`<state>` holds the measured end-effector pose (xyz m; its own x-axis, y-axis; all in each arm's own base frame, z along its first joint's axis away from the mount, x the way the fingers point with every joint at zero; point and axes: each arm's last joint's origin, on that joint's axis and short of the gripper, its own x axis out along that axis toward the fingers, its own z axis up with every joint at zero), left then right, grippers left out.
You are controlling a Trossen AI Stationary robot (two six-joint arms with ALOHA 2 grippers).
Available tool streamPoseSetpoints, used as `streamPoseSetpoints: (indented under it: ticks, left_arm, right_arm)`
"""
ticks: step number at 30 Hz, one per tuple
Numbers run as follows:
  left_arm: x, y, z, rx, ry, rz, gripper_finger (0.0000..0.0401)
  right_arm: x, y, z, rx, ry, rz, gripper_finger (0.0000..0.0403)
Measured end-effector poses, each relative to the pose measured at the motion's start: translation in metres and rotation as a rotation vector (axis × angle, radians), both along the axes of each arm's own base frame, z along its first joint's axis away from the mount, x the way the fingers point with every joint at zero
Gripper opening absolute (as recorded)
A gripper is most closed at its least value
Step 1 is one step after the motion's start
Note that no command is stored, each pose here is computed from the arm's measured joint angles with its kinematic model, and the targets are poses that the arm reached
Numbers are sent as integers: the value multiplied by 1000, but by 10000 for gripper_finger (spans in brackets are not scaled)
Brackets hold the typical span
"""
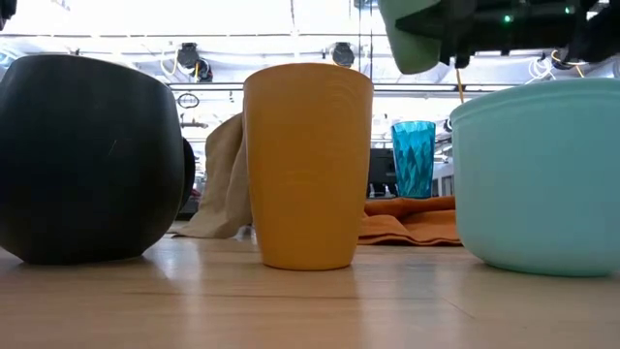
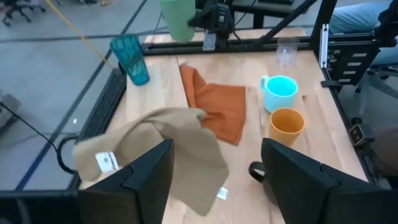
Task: Stack small to large cups/mugs on shelf
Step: Put the green cup on the shelf
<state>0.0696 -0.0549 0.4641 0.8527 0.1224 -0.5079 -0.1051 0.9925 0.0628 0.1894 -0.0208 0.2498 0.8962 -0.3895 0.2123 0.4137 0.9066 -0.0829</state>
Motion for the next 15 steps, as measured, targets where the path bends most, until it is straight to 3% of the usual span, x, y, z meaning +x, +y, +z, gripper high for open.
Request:
streamPoseSetpoints:
  ticks: [7,15]
  left_arm:
    - [2,-3,-4,-13,17,5,241]
    - [3,-3,-4,-18,9,21,241]
  right_arm:
    - [-14,-5,-25,5,-46,-77,317]
    - [-22,-3,-23,38,-42,-12,317]
